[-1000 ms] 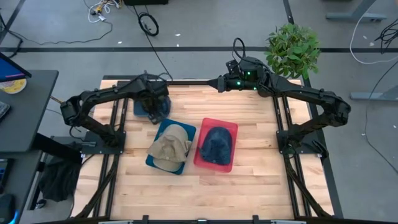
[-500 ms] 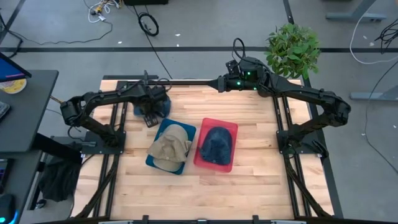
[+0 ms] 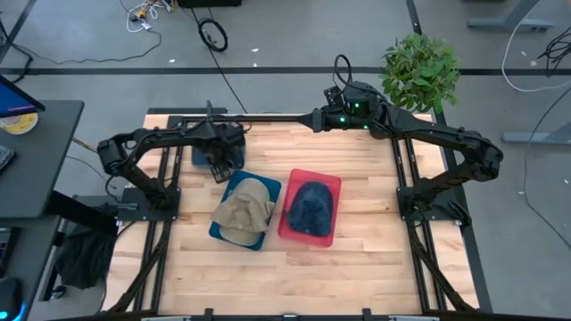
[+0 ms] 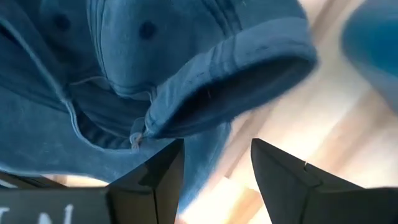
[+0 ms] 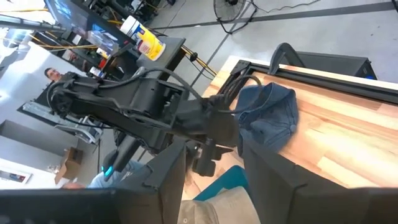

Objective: Pick & Place hat
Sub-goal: Put the blue cap into the red bin

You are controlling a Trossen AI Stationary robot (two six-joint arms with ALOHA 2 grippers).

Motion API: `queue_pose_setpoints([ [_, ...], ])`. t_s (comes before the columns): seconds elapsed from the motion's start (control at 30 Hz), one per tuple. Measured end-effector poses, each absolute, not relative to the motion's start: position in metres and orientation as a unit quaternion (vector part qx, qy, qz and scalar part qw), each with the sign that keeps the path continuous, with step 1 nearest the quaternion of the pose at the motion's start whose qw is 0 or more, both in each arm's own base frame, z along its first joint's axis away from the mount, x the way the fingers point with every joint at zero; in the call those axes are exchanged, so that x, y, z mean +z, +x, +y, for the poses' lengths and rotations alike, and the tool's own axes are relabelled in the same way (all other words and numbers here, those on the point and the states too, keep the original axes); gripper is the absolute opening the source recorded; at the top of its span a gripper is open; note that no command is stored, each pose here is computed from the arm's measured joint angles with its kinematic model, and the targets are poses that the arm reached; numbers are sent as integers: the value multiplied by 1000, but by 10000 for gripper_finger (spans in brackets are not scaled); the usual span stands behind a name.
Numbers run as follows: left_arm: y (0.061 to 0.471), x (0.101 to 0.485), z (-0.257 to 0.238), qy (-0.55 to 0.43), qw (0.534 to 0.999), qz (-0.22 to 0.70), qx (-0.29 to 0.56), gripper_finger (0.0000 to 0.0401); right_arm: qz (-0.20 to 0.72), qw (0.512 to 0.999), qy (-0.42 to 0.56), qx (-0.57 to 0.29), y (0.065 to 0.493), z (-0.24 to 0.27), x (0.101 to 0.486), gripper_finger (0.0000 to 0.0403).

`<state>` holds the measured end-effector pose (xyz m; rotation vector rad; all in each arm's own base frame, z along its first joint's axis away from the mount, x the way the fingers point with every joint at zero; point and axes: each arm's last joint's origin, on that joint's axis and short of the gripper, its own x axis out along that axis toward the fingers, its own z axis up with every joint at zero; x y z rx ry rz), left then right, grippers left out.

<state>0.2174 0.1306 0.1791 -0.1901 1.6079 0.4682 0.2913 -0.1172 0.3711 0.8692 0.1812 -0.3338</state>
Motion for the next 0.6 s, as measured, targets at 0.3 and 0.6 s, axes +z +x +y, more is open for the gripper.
queue_pose_setpoints([
  [0.3,226,148,138,-44,625,757,184,138,87,891,416,-161,292,-118,371,164],
  [0.6,222,151,135,-60,607,773,177,14,89,895,406,-161,292,-118,371,164],
])
